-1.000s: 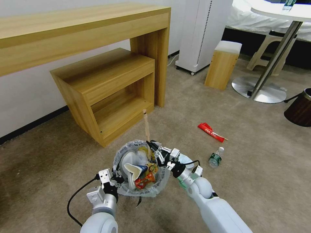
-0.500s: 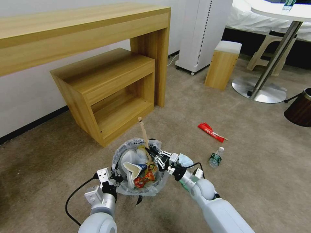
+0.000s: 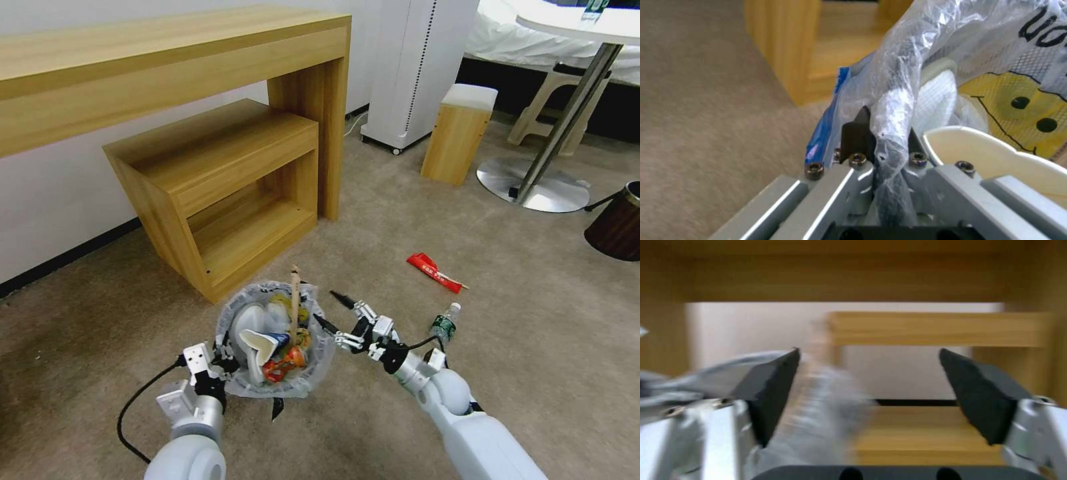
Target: Pick up the trash bin and place the garbage on the floor into it.
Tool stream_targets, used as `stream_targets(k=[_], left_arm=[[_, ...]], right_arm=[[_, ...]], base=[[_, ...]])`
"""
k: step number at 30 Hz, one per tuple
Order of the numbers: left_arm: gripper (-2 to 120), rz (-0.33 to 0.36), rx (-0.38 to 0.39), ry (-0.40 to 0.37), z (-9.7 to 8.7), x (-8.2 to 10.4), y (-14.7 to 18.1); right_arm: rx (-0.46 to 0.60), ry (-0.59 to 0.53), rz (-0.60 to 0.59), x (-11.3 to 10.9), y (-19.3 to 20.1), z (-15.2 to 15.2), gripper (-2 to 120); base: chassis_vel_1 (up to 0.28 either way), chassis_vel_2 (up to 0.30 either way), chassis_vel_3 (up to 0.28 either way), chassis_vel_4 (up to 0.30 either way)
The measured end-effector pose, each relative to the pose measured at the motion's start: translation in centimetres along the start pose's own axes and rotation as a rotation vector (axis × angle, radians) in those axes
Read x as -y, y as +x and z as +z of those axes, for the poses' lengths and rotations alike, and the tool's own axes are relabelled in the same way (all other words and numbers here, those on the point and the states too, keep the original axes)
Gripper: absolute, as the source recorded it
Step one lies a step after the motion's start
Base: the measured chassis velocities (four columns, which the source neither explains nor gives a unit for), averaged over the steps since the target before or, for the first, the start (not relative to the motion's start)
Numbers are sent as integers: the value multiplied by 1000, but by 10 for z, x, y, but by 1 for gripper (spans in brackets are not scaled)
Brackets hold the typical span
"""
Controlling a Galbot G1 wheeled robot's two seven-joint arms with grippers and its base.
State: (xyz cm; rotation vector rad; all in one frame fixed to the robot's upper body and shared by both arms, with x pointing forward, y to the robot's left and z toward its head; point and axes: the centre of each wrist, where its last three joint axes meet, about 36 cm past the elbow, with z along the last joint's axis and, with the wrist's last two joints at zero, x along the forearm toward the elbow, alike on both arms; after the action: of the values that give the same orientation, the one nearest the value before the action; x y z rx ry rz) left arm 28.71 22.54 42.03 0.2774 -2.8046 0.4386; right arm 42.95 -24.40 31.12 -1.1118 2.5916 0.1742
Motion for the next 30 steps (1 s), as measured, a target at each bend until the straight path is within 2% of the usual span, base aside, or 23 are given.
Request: stream_targets(k=[1, 2, 5, 6, 9, 10, 15, 17, 23, 30], left_arm=[[1, -14, 11, 5, -8, -5, -1], [1, -14, 11, 5, -8, -5, -1], [1, -98, 39, -13, -35, -26, 0], [1, -98, 39, -13, -35, -26, 0], [1, -180, 27, -13, -56, -44, 5], [1, -180, 27, -13, -56, -44, 5], [1, -278, 30, -11, -68, -63, 5], [1, -285, 30, -7, -70, -66, 5], [1, -323, 67, -6, -75, -83, 4], [1, -317, 83, -1, -77, -83, 8]], right_arm=[[-14, 15, 77, 3, 1, -7, 91], [-14, 15, 77, 3, 1, -7, 91], [-49, 90, 286, 19, 10, -31, 100], [-49, 90, 286, 19, 10, -31, 100], [-66, 189, 466, 34, 32, -50, 100], [-66, 189, 466, 34, 32, -50, 100], [-41, 193, 638, 32, 68, -62, 100], [-35, 196, 652, 31, 73, -63, 100], [-19, 266, 738, 29, 119, -79, 100], [-6, 284, 745, 23, 129, -81, 100]], base=[[0, 0, 0, 0], [0, 0, 0, 0], [0, 0, 0, 0], [0, 0, 0, 0], [0, 0, 0, 0], [0, 0, 0, 0], [0, 0, 0, 0], [0, 0, 0, 0], [0, 0, 0, 0], [0, 0, 0, 0]])
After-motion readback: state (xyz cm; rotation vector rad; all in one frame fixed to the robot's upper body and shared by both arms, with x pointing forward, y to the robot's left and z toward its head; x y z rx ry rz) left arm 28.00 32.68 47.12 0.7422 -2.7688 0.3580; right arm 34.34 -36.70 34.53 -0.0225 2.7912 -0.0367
